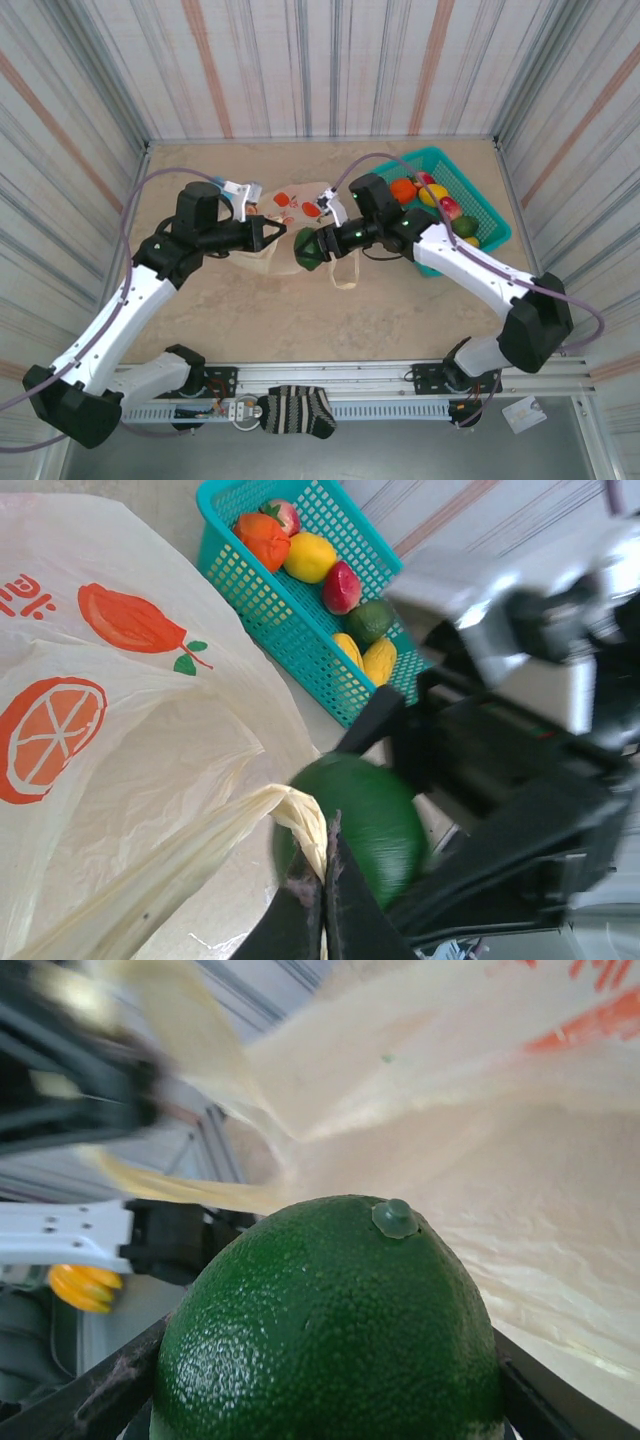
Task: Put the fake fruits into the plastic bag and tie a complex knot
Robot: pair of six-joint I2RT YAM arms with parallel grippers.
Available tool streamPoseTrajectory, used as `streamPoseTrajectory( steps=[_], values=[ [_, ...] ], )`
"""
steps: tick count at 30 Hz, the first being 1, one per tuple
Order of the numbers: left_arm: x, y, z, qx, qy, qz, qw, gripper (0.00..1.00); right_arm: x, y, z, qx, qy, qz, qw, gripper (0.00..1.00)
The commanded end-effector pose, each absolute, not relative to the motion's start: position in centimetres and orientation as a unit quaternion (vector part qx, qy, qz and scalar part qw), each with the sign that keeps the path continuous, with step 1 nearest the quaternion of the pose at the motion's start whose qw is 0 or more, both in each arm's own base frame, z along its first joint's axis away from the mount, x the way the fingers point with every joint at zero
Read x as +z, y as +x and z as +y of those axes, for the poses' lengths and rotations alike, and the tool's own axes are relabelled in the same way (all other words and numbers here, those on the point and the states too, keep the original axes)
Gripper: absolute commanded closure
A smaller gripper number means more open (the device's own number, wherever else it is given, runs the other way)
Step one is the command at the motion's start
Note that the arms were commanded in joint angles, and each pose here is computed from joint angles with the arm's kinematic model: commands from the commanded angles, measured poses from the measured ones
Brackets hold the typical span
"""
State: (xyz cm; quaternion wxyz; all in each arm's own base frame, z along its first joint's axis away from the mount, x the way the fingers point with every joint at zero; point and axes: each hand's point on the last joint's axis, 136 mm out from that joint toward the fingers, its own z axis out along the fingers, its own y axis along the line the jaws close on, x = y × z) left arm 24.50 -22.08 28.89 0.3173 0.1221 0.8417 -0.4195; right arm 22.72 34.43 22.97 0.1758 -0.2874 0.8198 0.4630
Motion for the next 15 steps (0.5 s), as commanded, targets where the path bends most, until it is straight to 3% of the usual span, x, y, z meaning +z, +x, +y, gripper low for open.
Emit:
streamPoseTrajectory(
  steps=[1,8,15],
  values=[
    [30.3,24.1,-21.8,-0.416,0.134,0.834,0.337,1.00,19.0,22.9,34.5,0.420,-0.293,0.846,0.148,0.47],
    [30.2,23.9,-21.9,-0.416,0.141,0.834,0.334,1.00,15.4,24.4,36.6,0.385,-0.257,0.880,0.107,0.50],
    [30.1,23.6,-22.0,-0.417,0.151,0.832,0.332,1.00,16.5,30.1,37.6,0.354,-0.156,0.909,0.156,0.43]
  ],
)
